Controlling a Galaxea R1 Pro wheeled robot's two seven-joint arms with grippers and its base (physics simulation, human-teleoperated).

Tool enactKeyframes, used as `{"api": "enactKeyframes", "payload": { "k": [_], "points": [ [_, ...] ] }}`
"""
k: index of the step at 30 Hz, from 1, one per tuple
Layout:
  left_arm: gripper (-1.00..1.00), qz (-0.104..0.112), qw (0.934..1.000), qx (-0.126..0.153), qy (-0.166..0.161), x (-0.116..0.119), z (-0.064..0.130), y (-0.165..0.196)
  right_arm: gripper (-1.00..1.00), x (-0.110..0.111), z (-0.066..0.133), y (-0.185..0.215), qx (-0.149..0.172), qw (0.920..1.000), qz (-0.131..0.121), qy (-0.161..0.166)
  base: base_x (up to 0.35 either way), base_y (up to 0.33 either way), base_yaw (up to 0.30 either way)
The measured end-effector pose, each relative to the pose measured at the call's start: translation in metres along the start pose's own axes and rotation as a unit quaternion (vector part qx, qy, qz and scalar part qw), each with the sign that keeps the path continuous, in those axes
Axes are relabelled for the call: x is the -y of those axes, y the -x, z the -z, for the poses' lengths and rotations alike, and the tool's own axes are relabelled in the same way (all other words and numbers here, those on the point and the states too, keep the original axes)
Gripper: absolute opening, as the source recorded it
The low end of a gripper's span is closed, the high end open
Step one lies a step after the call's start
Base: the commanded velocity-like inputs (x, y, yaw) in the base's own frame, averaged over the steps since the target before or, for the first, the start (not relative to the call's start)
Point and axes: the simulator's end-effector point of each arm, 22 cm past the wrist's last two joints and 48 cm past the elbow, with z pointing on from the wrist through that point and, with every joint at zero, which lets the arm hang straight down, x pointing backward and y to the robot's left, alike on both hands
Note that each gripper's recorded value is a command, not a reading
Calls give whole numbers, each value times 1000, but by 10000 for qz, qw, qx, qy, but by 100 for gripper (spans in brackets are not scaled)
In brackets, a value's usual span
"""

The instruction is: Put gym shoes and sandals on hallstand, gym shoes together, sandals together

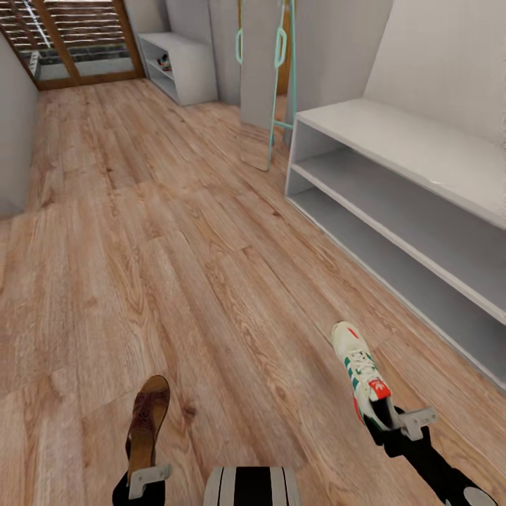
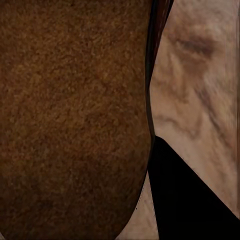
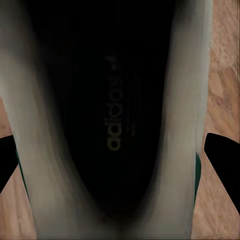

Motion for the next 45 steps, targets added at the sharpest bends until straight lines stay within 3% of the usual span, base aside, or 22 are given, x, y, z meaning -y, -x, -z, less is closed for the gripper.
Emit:
{"api": "enactKeyframes", "payload": {
  "k": [8, 18, 19, 20, 25, 45],
  "points": [
    [-100, 77, 9992, 402, 8, -1, 4, 26, -100, -5, 14, -48, 169, 9991, -270, -294, 0, 0, -15],
    [-100, 124, 9975, 689, -5, -1, 9, 51, -100, -19, 36, -104, 57, 9983, -441, -368, 0, 0, -57],
    [-100, 132, 9976, 687, -6, -1, 11, 50, -100, -15, 37, -106, 35, 9979, -464, -455, 0, 0, -41],
    [-100, 138, 9975, 695, -7, -1, 13, 50, -100, -1, 41, -111, -6, 9952, -518, -833, 0, 0, -21],
    [-100, 161, 9964, 830, -22, 0, 16, 62, -100, -6, 41, -107, 49, 9933, -600, -983, 0, 0, -7],
    [-100, 268, 9903, 1359, -62, 1, 30, 110, -100, -4, 46, -68, 516, 9914, -628, -1025, 0, 0, 0]
  ]
}}
